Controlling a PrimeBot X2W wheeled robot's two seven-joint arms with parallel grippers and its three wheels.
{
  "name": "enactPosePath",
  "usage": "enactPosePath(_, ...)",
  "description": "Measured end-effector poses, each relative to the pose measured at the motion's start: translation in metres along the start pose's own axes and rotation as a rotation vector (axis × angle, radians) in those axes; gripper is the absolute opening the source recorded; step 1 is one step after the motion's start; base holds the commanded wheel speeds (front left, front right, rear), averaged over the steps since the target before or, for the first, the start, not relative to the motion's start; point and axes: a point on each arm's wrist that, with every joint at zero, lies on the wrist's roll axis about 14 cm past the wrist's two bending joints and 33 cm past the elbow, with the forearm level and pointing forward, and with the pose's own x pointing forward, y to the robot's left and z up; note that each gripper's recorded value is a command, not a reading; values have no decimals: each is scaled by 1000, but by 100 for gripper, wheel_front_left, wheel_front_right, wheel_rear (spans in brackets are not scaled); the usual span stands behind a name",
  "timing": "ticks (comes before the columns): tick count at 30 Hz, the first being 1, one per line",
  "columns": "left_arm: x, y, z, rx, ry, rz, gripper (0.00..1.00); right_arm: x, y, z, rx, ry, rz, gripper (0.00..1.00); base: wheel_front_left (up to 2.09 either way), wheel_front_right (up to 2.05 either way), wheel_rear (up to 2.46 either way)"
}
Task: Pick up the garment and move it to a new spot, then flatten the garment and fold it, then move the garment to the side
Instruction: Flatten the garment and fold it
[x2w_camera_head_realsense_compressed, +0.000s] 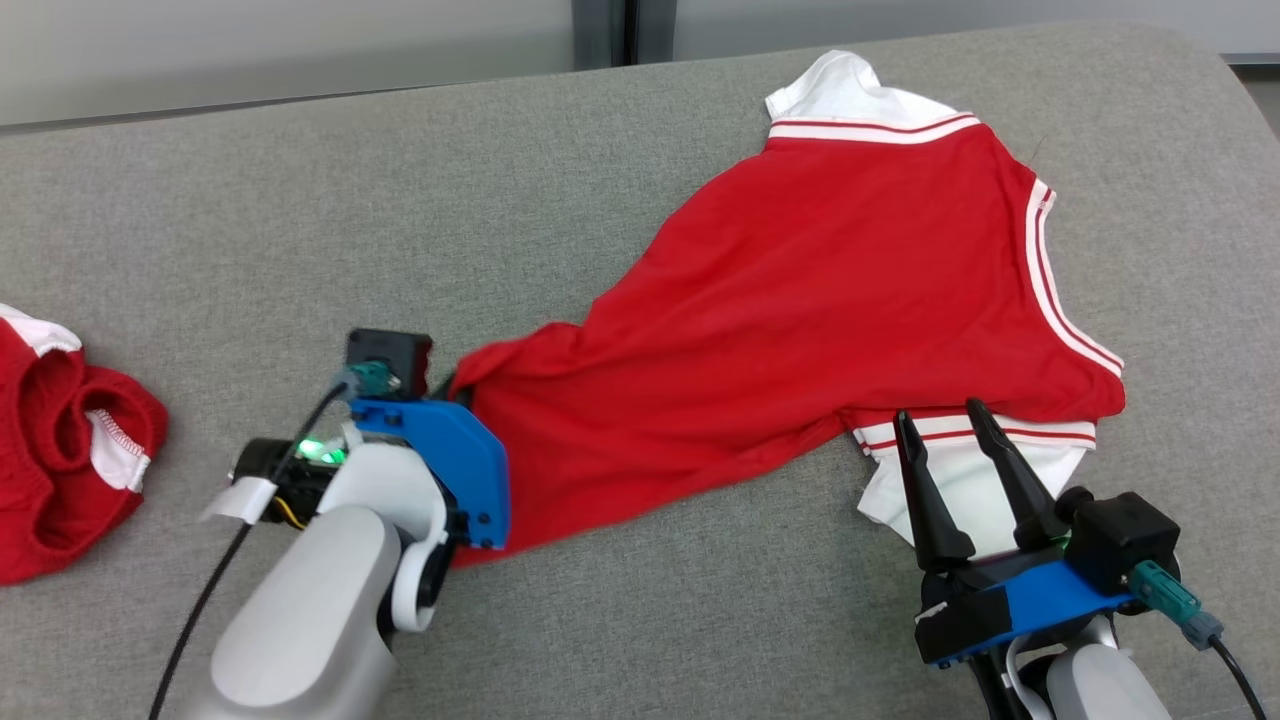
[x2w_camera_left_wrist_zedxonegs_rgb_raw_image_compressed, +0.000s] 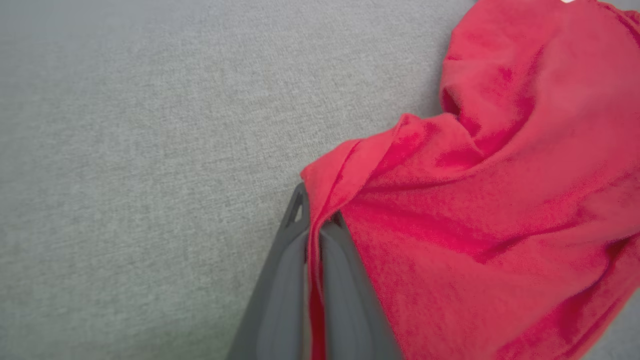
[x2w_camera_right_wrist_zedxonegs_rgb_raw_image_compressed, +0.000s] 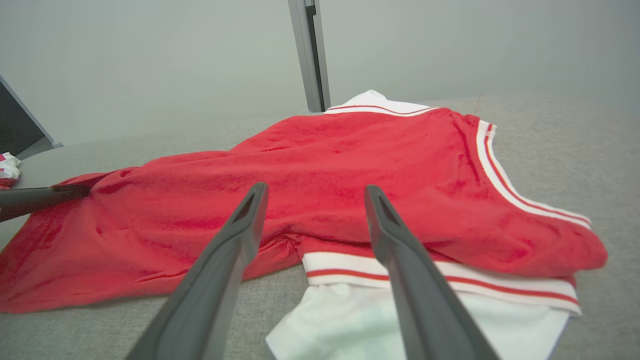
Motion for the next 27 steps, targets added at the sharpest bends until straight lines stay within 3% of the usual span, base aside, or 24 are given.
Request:
enactPosePath(6,6,29,37,21,-176,73,0,2,2,-1,-6,0,7,100,0,0,0)
enactPosePath(12,10,49,48,57,-231,111,0,1,3,3,-18,-5,11,100,0,0,0)
enactPosePath(14,9,45,54,47,-266,88,100,0,2,6,-20,-11,8,100,0,0,0)
enactPosePath(27,-39,29,41,-146,-474,31,100,-18,2,34,-53,-70,3,100,0,0,0)
